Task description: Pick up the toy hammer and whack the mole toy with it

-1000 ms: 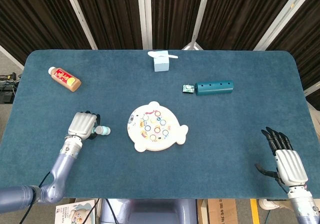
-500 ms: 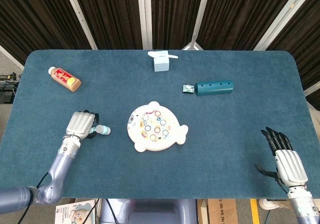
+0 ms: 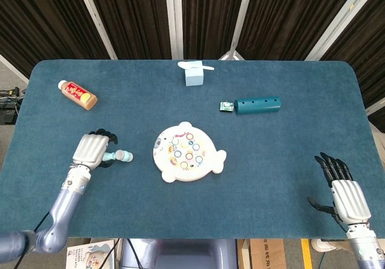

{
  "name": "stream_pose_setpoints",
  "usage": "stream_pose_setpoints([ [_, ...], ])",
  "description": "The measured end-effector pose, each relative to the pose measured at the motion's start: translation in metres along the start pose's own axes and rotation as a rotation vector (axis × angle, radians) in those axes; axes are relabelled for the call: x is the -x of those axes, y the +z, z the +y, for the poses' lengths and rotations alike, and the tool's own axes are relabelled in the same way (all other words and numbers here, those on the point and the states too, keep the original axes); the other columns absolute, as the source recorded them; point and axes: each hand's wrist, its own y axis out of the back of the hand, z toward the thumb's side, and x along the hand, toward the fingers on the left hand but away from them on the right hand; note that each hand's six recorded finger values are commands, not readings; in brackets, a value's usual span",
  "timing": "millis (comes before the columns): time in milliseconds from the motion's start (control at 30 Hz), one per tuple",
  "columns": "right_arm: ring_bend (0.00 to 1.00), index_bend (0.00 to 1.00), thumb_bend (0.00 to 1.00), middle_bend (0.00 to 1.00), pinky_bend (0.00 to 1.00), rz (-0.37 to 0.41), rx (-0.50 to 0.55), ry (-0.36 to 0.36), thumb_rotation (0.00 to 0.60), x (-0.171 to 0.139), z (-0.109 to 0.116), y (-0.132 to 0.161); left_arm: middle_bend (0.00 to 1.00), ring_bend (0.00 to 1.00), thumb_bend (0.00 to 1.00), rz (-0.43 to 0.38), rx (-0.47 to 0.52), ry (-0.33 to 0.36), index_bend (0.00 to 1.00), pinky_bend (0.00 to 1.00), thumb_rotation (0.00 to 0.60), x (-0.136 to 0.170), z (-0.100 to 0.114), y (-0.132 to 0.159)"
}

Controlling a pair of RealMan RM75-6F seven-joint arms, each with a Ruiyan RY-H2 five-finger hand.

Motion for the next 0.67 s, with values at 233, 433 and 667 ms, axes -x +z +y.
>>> stream_pose_setpoints([
  [233,0.00,0.00,0.21,0.00,0.00,0.000,-0.016,-0.002,0.600,0.000,0.000,0.000,0.01,0.00,0.06,-0.047,0.048,0.111,0.02,0.01,0.600,0.044,0.019,-0.014],
  [433,0.00,0.00,0.21,0.00,0.00,-0.004,-0.036,0.002,0.600,-0.001,-0.001,0.000,0.00,0.00,0.05,-0.029,0.039,0.200,0.00,0.00,0.600,0.087,0.025,-0.038],
  [667,0.00,0.00,0.21,0.00,0.00,-0.001,-0.081,-0.014,0.600,-0.001,0.001,0.000,0.00,0.00,0.04,0.047,0.019,0.270,0.00,0.00,0.600,0.152,0.012,-0.079],
])
